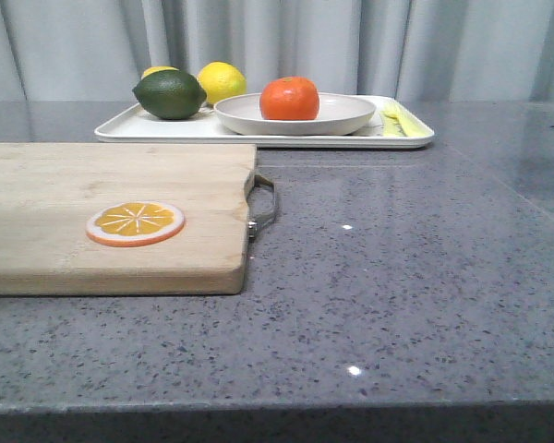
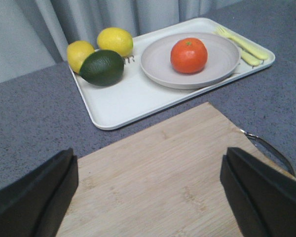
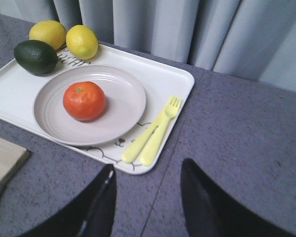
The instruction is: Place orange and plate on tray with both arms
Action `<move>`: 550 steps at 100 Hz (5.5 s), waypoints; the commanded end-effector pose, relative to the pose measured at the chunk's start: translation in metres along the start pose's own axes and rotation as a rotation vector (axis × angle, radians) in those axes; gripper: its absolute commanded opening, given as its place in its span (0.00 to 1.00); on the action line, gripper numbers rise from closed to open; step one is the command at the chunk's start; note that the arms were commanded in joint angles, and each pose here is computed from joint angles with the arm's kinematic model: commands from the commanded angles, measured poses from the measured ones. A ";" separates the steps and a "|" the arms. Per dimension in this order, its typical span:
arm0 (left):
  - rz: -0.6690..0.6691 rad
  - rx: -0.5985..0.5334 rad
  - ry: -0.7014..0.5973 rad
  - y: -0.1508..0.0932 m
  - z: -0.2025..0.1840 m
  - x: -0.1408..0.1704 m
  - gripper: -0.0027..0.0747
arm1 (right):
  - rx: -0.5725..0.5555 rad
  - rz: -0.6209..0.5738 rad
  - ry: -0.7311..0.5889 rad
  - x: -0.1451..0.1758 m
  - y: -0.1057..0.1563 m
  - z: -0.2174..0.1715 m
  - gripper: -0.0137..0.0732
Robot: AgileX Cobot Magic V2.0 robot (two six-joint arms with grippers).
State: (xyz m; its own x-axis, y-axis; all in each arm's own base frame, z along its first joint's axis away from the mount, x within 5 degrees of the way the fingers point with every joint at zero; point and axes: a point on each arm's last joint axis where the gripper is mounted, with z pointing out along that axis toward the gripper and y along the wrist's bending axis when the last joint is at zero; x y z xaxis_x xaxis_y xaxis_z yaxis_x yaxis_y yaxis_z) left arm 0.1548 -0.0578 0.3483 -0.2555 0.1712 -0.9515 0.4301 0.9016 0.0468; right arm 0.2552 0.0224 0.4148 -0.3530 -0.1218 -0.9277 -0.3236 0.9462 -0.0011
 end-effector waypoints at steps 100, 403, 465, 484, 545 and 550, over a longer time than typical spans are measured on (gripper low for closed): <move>-0.016 -0.080 -0.244 -0.005 -0.053 0.032 0.59 | 0.274 -0.113 -0.477 0.176 0.054 -0.142 0.51; -0.110 -0.370 -0.349 -0.001 -0.066 0.170 0.01 | 0.268 -0.112 -0.471 0.177 0.055 -0.142 0.04; -0.110 -0.370 -0.349 -0.001 -0.066 0.170 0.01 | 0.356 0.048 -0.508 0.250 0.043 -0.115 0.04; -0.110 -0.370 -0.349 -0.001 -0.066 0.170 0.01 | 0.333 0.118 -0.493 0.262 0.043 -0.108 0.04; -0.110 -0.370 -0.349 -0.001 -0.066 0.170 0.01 | 0.340 0.088 -0.488 0.262 0.043 -0.108 0.04; -0.110 -0.370 -0.349 -0.001 -0.066 0.170 0.01 | 0.340 0.088 -0.488 0.262 0.043 -0.108 0.04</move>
State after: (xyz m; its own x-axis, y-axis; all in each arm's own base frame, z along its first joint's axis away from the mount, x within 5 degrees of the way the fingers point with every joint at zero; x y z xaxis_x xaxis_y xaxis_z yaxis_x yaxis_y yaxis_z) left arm 0.0559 -0.0038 0.1998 -0.0534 -0.0017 -0.9986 0.0675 0.9977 -0.0053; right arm 0.0567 -0.0026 0.1976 -0.0051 0.0579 -0.9983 0.0369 0.9977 0.0577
